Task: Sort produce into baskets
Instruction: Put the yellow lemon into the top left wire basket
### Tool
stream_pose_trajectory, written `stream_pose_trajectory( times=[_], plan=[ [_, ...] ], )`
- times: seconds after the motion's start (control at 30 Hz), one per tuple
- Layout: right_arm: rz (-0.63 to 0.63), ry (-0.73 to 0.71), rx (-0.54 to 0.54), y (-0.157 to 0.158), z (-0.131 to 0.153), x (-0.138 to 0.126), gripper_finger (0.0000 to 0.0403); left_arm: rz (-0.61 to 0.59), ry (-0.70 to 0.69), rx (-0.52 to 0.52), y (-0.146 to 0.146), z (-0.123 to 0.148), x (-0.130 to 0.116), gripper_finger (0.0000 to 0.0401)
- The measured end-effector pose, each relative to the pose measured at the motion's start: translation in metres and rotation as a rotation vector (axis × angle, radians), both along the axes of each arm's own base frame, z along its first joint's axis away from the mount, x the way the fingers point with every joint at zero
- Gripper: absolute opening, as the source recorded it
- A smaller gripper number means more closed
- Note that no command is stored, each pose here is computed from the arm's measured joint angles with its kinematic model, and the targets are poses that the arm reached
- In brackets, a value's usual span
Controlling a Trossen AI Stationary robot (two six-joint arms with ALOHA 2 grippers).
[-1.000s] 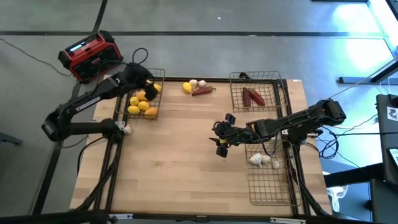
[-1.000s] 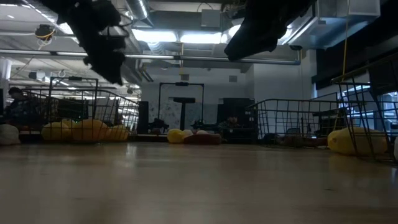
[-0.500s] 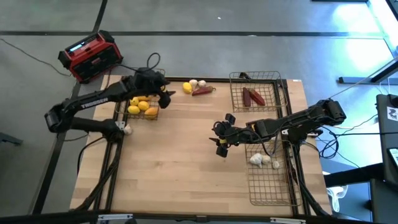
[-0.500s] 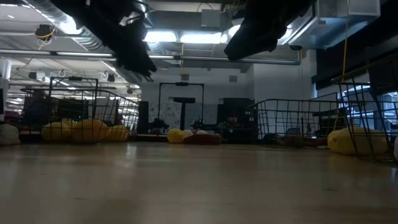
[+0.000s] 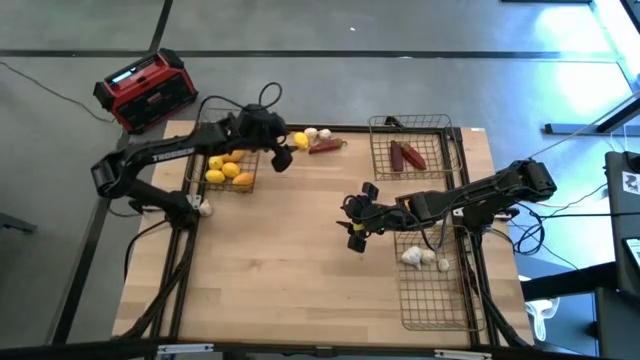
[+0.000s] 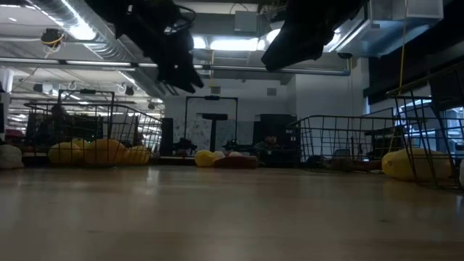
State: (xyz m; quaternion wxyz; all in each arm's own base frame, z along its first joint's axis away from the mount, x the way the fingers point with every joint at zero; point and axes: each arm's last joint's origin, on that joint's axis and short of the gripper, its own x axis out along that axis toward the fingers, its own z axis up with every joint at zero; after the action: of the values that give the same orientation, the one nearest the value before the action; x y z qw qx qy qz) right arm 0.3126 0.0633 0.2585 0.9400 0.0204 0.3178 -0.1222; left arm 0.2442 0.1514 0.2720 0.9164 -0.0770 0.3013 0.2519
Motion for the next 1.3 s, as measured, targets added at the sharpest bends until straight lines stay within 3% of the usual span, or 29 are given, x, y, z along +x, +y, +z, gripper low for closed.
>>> stream_pose_trajectory(
  times=[0.2,0.37,0.73,1.07,1.3],
  plan=[
    [0.0,0.0,0.0,0.0,0.0,0.0,0.0193,0.046,-0.02,0.002,0.014,0.008,0.018,0.0322],
    [0.001,0.0,0.0,0.0,0.0,0.0,0.0193,0.089,0.056,-0.028,0.03,-0.009,0.036,0.0345],
    [0.001,0.002,-0.001,0.0,0.0,0.0,0.0193,0.211,0.211,-0.094,0.064,-0.047,0.056,0.0347],
    [0.001,0.002,-0.001,0.0,0.0,0.0,0.0193,0.323,0.23,-0.15,0.089,-0.079,0.056,0.0347],
    [0.001,0.006,-0.003,0.0,0.0,0.0,0.0193,0.356,0.239,-0.131,0.096,-0.1,0.064,0.0347]
  ],
)
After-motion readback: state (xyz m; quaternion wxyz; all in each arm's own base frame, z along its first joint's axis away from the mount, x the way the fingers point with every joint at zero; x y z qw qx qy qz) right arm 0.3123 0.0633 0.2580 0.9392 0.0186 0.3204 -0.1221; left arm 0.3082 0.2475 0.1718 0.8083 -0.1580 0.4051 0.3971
